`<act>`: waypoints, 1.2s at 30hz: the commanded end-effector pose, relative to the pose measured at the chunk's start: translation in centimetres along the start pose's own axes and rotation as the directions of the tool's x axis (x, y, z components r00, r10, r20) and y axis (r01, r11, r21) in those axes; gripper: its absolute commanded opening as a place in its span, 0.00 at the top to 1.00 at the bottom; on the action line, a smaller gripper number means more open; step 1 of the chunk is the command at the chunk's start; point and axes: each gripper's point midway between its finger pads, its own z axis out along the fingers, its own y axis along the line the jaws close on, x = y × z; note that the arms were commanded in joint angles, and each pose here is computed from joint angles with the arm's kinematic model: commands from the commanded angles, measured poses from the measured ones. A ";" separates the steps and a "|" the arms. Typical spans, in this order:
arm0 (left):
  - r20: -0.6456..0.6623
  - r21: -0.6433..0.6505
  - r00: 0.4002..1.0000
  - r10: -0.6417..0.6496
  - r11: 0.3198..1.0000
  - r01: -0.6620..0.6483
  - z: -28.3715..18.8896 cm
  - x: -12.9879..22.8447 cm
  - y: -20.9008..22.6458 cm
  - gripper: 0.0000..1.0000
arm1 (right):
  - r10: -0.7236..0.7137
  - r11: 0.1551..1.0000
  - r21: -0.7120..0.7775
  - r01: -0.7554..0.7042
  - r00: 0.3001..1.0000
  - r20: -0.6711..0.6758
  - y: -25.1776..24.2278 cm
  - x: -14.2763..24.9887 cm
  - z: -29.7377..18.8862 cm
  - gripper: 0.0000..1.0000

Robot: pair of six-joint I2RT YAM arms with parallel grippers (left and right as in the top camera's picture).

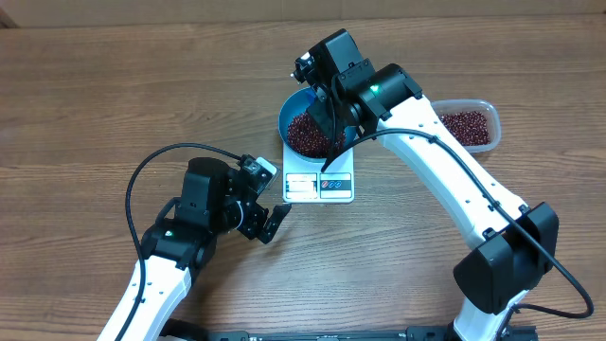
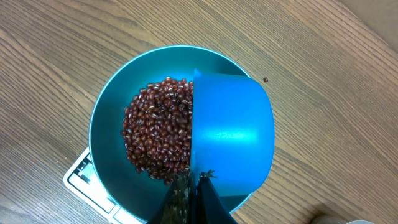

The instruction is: Scoop item into bowl and weigh 150g on scale

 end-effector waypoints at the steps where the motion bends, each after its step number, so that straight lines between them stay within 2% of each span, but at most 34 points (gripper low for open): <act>1: -0.008 -0.006 1.000 -0.026 1.000 0.026 0.1 0.3 0.2 0.00 | -0.001 1.000 0.025 -0.001 0.997 0.077 -0.8 -1.7 -2.8 0.96; 10: -0.008 -0.006 1.000 -0.026 1.000 0.026 0.1 0.3 0.2 0.00 | -0.028 0.999 0.027 0.026 0.996 0.079 -0.8 -1.7 -2.8 0.96; 19: -0.008 -0.006 1.000 -0.026 1.000 0.026 0.1 0.3 0.2 0.01 | -0.117 0.993 0.030 0.115 0.990 0.083 -0.7 -1.8 -2.9 0.96; 28: -0.008 -0.006 1.000 -0.026 1.000 0.026 0.1 0.3 0.2 0.00 | -0.014 0.999 0.035 0.006 0.971 0.239 -3.5 -3.0 -9.8 0.96; 32: -0.008 -0.006 1.000 -0.026 1.000 0.026 0.1 0.3 0.2 0.00 | 0.081 0.995 -0.082 -0.059 0.950 0.301 -3.7 -3.3 -11.7 0.96; 36: -0.008 -0.006 1.000 -0.026 1.000 0.026 0.1 0.3 0.2 0.00 | 0.270 0.951 -0.237 -0.200 0.911 0.313 -5.3 -3.0 -12.8 0.96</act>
